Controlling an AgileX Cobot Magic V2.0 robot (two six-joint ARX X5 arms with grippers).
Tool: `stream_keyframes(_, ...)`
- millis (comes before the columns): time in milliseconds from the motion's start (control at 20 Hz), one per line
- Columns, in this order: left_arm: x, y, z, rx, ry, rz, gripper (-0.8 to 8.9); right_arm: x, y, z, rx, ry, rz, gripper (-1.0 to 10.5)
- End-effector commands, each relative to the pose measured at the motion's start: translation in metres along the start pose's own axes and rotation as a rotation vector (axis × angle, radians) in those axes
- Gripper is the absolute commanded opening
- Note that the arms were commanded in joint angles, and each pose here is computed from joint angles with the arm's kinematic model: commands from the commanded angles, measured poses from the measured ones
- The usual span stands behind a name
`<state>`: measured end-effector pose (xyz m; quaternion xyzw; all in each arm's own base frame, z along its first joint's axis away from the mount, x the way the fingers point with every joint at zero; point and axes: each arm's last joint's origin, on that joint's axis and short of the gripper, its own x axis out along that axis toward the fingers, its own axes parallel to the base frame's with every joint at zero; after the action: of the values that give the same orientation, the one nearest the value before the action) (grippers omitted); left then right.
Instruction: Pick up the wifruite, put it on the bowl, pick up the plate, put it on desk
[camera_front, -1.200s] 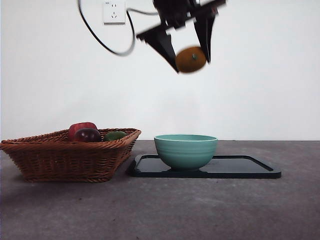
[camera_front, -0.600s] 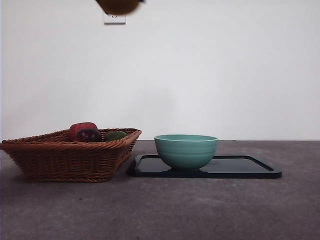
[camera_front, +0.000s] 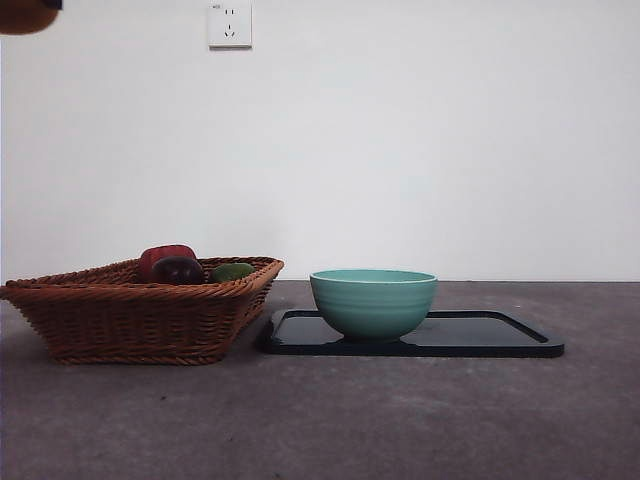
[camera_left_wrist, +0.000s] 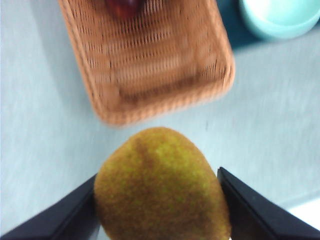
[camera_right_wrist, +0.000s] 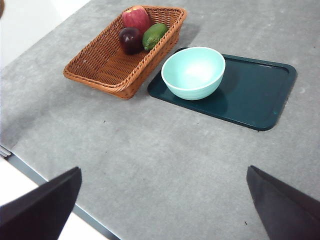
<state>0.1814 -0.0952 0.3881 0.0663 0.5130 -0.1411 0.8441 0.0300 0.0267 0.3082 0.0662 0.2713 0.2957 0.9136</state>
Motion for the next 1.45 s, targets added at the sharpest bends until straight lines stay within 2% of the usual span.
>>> stream_keyframes(50, 0.016, -0.002, 0.004, -0.01, -0.004, 0.001, 2.41, -0.003, 0.001, 0.003, 0.008, -0.018, 0.015, 5.7)
stream_keyframes(200, 0.044, -0.003, 0.003, -0.021, 0.012, 0.004, 2.41, -0.003, 0.001, 0.003, 0.008, -0.017, 0.014, 5.7)
stream_keyframes(400, 0.088, -0.006, 0.01, -0.054, -0.026, -0.002, 2.45, -0.003, 0.001, 0.003, 0.008, -0.017, 0.014, 5.7)
stream_keyframes(950, 0.203, -0.014, 0.043, -0.058, 0.042, 0.018, 2.47, -0.003, 0.001, 0.003, 0.008, -0.017, 0.014, 5.7)
stream_keyframes(1450, 0.241, 0.0, 0.046, -0.101, 0.075, 0.043, 2.48, -0.003, 0.001, 0.003, 0.008, -0.017, 0.014, 5.7)
